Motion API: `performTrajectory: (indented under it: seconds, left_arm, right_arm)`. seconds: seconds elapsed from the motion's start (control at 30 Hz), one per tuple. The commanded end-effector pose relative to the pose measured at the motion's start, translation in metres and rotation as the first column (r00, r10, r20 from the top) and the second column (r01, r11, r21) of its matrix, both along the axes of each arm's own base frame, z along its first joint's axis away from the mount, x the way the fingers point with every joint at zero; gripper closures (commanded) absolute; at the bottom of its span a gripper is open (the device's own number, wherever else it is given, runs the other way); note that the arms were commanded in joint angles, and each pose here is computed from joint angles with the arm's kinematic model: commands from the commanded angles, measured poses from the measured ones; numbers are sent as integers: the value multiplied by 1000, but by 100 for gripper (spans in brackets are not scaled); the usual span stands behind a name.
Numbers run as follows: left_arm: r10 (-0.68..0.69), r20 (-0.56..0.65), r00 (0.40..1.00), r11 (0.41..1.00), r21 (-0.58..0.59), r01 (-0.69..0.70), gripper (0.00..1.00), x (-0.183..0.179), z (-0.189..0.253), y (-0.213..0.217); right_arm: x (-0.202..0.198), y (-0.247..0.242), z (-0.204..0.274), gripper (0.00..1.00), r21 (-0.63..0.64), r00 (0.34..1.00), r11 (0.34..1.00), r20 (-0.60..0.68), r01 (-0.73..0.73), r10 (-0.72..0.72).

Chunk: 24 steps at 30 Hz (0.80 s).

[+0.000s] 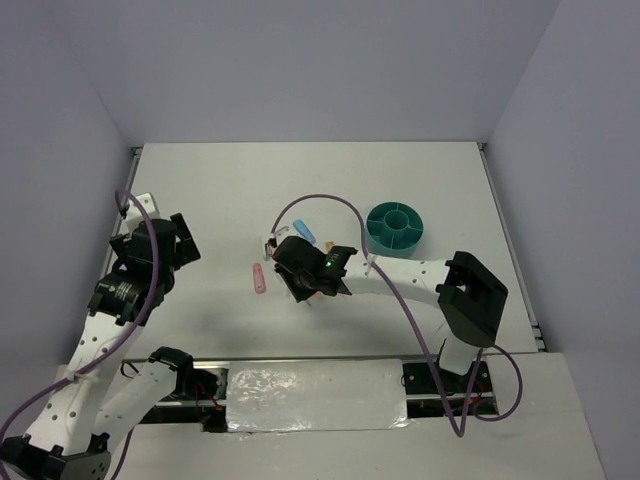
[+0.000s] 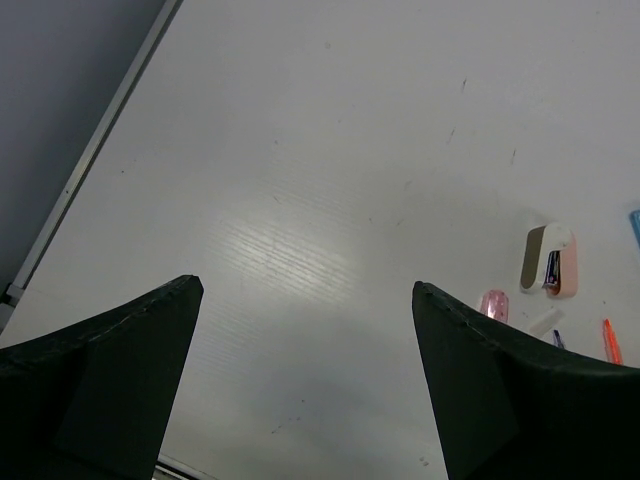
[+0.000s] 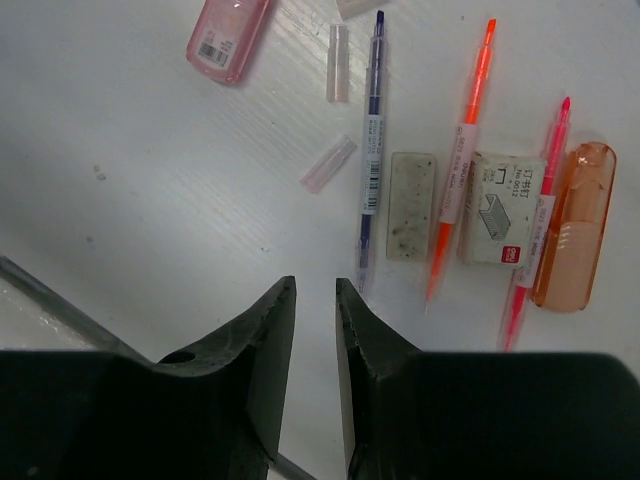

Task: Sort the stationery into containers
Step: Pick up the pen from the center of the board.

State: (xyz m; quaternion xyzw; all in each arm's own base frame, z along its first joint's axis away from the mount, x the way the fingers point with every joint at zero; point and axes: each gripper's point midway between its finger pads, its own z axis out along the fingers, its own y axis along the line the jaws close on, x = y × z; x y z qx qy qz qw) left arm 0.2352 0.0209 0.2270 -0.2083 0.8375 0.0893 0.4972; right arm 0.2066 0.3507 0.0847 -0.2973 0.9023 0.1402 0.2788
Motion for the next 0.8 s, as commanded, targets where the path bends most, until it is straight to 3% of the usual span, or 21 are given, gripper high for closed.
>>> performTrajectory:
  seconds: [0.0,0.23,0.77]
  left_arm:
    - [-23,21,1000,1000,-4,23,1,7,4,-4]
    - [-49,37,998,999,-10,49,1,7,6,-7]
    - [-76,51,996,997,-21,77,1,8,9,-12]
  right_arm:
    - [11,17,6,70,37,999,999,52,-14,12]
    - [17,25,-16,71,-43,989,991,72,-123,126]
    - [48,24,-31,71,-109,992,990,80,-91,100]
